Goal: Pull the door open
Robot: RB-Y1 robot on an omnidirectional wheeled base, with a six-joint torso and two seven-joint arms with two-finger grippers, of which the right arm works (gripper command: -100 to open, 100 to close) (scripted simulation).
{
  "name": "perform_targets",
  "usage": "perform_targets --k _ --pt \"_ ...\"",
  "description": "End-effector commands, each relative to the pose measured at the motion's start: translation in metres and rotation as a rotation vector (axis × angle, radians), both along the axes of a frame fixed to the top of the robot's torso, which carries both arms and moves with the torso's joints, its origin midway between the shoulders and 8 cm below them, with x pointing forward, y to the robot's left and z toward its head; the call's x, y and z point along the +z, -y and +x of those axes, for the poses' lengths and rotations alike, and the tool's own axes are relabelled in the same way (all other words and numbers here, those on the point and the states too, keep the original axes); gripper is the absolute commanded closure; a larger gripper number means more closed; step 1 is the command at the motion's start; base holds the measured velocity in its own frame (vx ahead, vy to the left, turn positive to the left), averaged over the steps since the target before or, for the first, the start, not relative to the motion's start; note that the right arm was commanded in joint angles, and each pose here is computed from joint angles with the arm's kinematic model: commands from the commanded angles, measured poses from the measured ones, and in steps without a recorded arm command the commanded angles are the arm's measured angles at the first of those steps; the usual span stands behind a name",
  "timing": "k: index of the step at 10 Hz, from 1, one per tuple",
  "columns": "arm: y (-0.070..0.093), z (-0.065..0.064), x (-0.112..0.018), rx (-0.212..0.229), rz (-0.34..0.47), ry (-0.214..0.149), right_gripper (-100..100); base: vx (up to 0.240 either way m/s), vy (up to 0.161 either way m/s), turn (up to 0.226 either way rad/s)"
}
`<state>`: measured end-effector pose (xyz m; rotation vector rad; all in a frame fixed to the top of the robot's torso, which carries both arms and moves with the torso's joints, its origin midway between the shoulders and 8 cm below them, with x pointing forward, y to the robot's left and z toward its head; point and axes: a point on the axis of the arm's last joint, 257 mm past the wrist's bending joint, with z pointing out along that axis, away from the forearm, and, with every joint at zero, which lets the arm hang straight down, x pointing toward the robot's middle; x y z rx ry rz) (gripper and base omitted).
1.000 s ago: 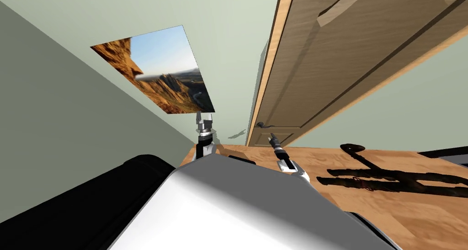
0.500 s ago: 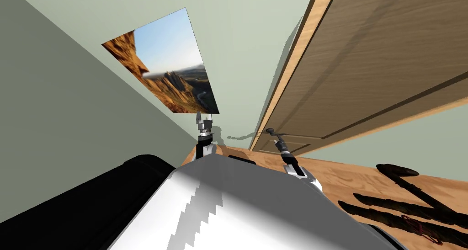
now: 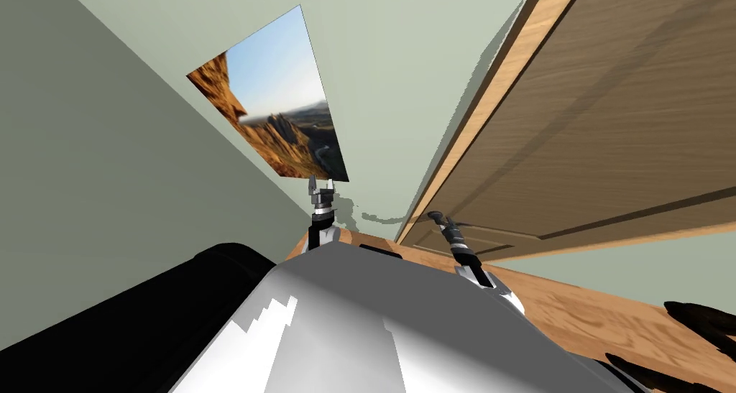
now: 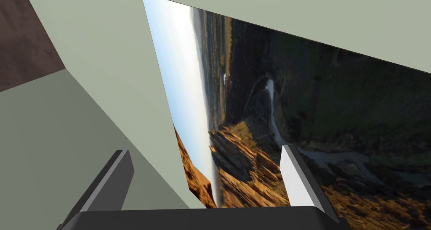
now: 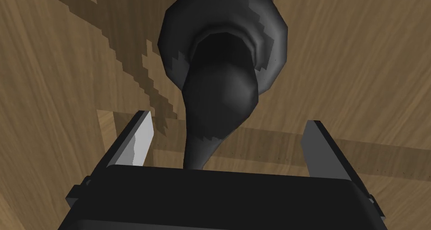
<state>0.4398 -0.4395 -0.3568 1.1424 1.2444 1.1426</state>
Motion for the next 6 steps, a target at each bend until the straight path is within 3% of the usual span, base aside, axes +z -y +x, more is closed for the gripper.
perform_targets --k 1,2,6 --pt "0.0 0.0 0.0 0.0 0.0 0.0 -100 0.073 -0.002 0.016" --pt "0.0 0.0 0.0 0.0 0.0 0.0 100 -0.01 -0.001 -0.012" --pt "0.0 0.0 0.0 0.0 0.0 0.0 100 -0.015 -0.002 0.001"
